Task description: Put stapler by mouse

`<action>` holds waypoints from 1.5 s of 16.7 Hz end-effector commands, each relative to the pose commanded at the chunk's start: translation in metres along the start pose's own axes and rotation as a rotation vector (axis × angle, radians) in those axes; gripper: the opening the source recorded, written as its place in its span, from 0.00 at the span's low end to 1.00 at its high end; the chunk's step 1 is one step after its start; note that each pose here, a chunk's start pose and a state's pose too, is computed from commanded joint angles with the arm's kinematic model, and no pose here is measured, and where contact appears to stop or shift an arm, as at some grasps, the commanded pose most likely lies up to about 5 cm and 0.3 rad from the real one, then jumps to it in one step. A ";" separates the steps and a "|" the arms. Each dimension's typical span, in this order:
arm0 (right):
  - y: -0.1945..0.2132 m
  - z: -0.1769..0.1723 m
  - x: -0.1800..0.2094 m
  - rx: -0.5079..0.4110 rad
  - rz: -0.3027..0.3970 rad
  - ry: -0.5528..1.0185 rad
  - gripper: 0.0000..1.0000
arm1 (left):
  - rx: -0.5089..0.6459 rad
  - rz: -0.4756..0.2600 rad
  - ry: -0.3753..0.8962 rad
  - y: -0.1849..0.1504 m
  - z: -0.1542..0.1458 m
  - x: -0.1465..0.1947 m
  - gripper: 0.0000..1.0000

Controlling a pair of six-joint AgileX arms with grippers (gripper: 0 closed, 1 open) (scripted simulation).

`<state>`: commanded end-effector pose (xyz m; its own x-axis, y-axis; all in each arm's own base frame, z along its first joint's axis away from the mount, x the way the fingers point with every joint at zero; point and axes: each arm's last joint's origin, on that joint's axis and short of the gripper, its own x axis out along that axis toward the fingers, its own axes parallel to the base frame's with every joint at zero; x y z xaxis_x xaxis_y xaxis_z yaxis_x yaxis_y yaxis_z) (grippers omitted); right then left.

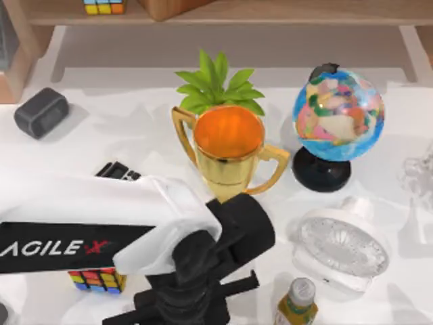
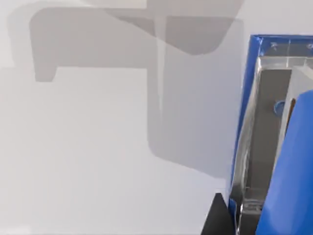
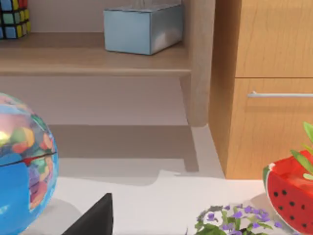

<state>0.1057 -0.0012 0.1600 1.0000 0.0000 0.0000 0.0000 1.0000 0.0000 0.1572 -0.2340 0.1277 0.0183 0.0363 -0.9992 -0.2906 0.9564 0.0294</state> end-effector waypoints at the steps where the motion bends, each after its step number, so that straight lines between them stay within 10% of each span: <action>1: 0.000 0.000 0.000 0.000 0.000 0.000 1.00 | 0.004 -0.003 -0.002 0.000 0.000 -0.004 0.00; 14: 0.000 0.000 0.000 0.000 0.000 0.000 1.00 | 0.029 -0.038 0.021 -0.007 0.006 -0.025 0.00; 25: 0.000 0.000 0.000 0.000 0.000 0.000 1.00 | 0.285 -0.131 -0.137 0.086 0.153 -0.114 0.00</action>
<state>0.1057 -0.0012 0.1600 1.0000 0.0000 0.0000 0.0000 1.0000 0.0000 0.2765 -0.1116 0.2480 0.1716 -0.0720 -0.9825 0.0011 0.9973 -0.0729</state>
